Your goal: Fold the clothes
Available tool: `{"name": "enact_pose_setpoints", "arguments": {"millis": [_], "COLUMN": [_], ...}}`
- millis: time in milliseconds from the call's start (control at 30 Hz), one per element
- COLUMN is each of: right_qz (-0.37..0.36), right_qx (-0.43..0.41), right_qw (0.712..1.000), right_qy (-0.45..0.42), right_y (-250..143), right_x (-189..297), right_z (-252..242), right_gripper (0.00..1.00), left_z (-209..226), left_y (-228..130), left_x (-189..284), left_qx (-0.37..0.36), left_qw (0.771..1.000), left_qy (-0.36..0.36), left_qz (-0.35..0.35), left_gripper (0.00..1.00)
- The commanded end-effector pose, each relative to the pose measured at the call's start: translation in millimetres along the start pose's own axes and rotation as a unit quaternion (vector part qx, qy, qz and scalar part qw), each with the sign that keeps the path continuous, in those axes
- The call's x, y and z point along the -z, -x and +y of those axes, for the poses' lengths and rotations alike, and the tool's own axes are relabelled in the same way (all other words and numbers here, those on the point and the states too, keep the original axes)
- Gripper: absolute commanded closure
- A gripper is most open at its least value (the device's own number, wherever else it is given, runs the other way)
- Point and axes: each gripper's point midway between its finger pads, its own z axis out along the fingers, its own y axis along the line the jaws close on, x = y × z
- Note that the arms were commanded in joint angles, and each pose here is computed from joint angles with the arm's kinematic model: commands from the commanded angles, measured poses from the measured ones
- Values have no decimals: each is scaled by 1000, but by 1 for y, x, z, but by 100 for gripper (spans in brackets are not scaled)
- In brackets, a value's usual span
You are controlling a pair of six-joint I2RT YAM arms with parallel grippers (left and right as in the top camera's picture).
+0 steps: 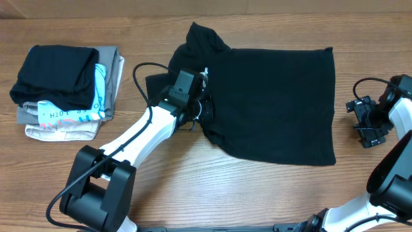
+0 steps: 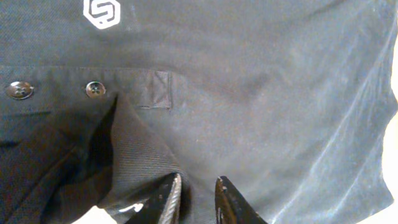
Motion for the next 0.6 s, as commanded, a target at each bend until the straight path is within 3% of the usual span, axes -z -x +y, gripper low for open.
{"name": "enact_pose_setpoints", "arguments": {"millis": [0, 233, 433, 567], "right_qz": [-5, -5, -5, -5], "right_qx": [1, 1, 1, 1], "right_qw": [1000, 1000, 1000, 1000], "right_qy": [6, 6, 6, 6], "right_y": [3, 3, 3, 3], "right_x": [3, 3, 3, 3], "right_z": [5, 5, 5, 5], "right_gripper": [0, 0, 0, 0], "left_z": [-3, -8, -45, -58], "left_y": [1, -10, 15, 28], "left_x": [-7, -40, -28, -16], "left_qx": [8, -2, -21, -40], "left_qw": [1000, 1000, 996, 996], "left_qy": [-1, -20, -85, -84], "left_qz": [1, 20, -1, -1], "left_gripper": [75, 75, 75, 72]}}
